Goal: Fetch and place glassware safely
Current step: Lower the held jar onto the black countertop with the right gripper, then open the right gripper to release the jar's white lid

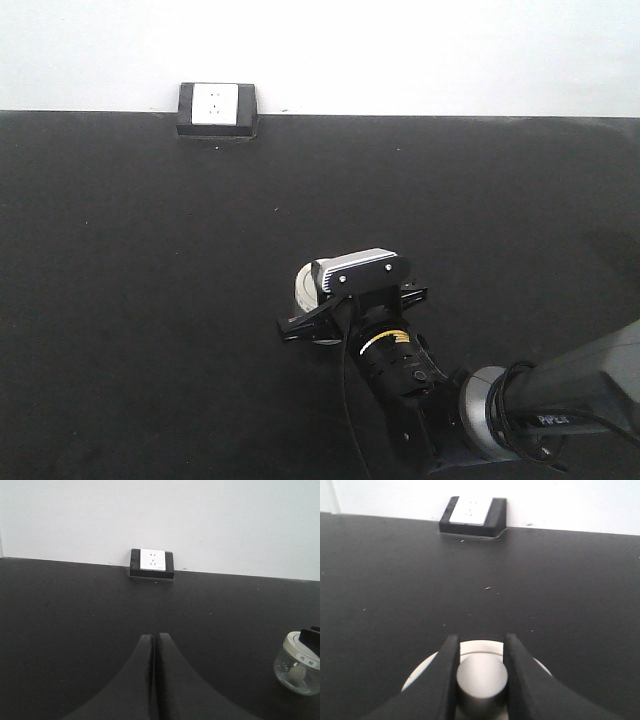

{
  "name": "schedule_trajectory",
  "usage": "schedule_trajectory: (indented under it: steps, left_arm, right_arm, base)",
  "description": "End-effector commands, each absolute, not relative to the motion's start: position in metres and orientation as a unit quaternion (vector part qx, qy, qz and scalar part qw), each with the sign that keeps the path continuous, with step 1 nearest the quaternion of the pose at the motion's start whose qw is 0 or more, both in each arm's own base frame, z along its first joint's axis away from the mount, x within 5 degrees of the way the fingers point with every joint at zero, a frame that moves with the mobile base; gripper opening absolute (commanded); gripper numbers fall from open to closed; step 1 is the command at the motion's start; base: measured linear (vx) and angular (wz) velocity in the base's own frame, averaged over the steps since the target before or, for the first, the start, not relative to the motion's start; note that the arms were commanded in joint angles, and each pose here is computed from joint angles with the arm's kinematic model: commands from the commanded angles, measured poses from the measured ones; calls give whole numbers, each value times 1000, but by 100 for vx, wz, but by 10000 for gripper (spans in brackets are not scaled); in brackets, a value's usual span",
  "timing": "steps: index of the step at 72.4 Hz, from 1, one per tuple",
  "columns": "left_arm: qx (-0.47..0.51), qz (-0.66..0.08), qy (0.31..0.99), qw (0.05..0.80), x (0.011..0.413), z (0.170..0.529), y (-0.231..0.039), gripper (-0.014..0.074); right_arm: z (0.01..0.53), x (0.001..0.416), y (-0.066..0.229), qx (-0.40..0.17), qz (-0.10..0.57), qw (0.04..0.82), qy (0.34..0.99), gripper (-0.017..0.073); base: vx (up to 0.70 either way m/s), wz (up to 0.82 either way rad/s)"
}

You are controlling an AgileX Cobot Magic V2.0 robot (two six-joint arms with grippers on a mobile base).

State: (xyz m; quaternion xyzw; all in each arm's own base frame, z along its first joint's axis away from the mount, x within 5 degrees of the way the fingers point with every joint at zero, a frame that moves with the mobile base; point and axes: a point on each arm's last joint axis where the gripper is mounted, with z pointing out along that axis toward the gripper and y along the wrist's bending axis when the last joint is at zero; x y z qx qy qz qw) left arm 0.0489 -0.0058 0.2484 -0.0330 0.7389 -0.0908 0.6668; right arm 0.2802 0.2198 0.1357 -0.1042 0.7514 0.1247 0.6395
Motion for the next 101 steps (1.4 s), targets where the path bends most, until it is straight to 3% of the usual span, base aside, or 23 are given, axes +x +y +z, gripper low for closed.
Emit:
schedule_trajectory:
  steps: [1,20,37,50,74,101]
  left_arm:
    - [-36,-100,711,695,49,263,-6,-7]
    - [-36,-100,711,695,49,263,-6,-7]
    - [-36,-100,711,695,49,263,-6,-7]
    - [-36,-100,711,695,49,263,-6,-7]
    - [-36,-100,711,695,49,263,-6,-7]
    - [-36,-100,711,695,49,263,-6,-7]
  right_arm:
    - [169,286,219,-69,137,704,693,26]
    - [167,286,218,-64,134,696,703,134]
    - [166,286,219,-68,133,694,705,337]
    - [165,286,219,-69,133,689,709,440]
    - [186,282,217,-95,117,690,708,454]
    - [249,265,194,-90,79,679,725,454]
  base:
    - [0,0]
    - [0,0]
    - [0,0]
    - [0,0]
    - [0,0]
    - [0,0]
